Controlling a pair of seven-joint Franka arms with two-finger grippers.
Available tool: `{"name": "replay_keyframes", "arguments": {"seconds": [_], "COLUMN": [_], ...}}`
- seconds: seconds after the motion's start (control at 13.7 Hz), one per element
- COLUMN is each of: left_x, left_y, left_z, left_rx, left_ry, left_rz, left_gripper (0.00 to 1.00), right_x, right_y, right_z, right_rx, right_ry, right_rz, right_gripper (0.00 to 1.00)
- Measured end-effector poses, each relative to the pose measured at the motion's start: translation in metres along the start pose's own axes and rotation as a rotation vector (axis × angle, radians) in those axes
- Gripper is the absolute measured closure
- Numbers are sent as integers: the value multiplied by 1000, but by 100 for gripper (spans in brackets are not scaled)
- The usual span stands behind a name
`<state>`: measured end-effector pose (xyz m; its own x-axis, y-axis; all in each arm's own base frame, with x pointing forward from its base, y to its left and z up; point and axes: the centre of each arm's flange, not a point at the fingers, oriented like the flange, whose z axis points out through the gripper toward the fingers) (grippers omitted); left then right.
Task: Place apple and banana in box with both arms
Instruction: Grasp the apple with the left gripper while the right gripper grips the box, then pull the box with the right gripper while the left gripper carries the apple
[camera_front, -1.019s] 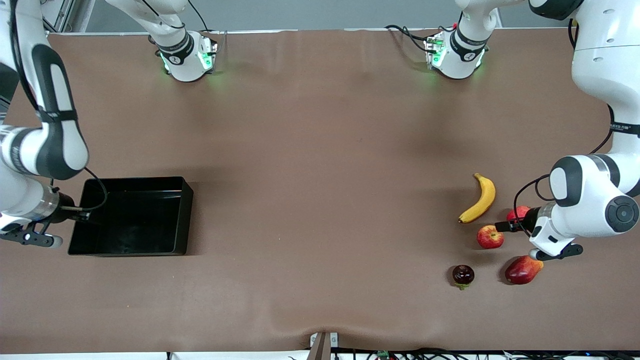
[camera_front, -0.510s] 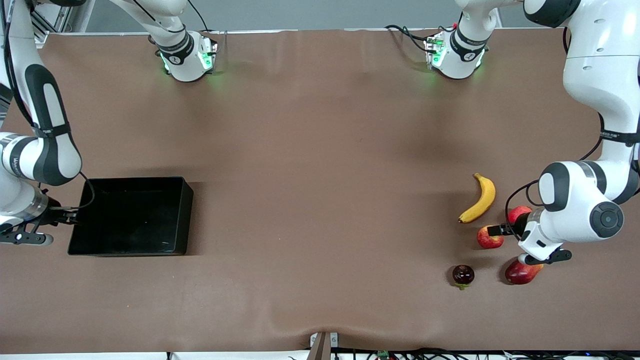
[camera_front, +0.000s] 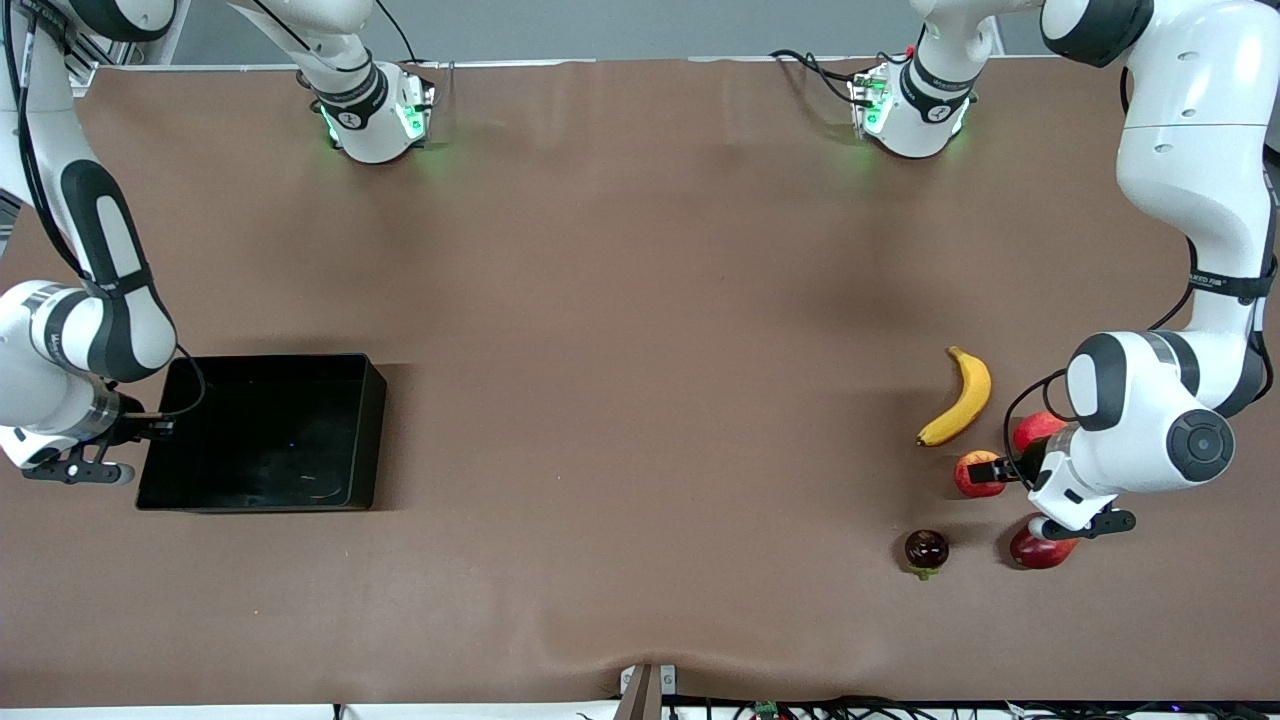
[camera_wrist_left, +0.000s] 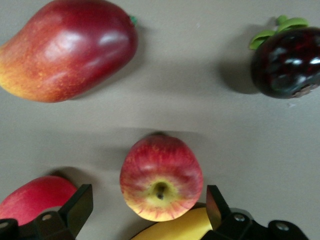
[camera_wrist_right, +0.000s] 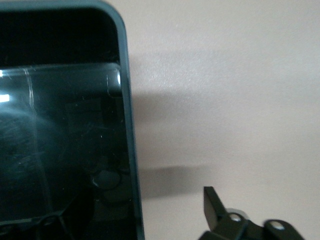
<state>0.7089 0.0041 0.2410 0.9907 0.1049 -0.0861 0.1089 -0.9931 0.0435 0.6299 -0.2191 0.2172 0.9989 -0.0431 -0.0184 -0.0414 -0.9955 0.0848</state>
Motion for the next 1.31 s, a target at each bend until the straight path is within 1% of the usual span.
{"name": "replay_keyframes", "arguments": {"seconds": [0.15,0.29,0.36,0.44,0.58,0.73,0.95,1.16,1.24,1.31], "left_x": [3,4,5,6,7,7,8,8,8,8], "left_y": [4,6,9,11,11,11,10,5,3,2], "left_z": [-1,2,5,10,21,29,29,29,29,30], "left_rx": [-2,-5,-7,-9,-11,-12,-9,-6,-4,-4], "left_ry": [7,5,5,8,8,4,4,6,3,0], "left_rz": [4,7,10,12,11,10,13,9,6,5], "left_gripper": [0,0,0,0,0,0,0,0,6,18], "right_x": [0,-1,-2,-2,1,8,23,39,44,48], "right_y": [0,2,3,3,3,3,1,-31,-50,-74], "right_z": [2,2,3,2,-1,-15,-49,-89,-100,-110], "right_rx": [20,59,67,72,75,82,89,84,82,81], "right_ry": [1,9,10,8,5,-5,-15,19,30,39], "right_rz": [-1,3,3,2,-7,-14,-26,-72,-86,-90], "right_gripper": [30,55,65,77,97,97,97,97,97,97]}}
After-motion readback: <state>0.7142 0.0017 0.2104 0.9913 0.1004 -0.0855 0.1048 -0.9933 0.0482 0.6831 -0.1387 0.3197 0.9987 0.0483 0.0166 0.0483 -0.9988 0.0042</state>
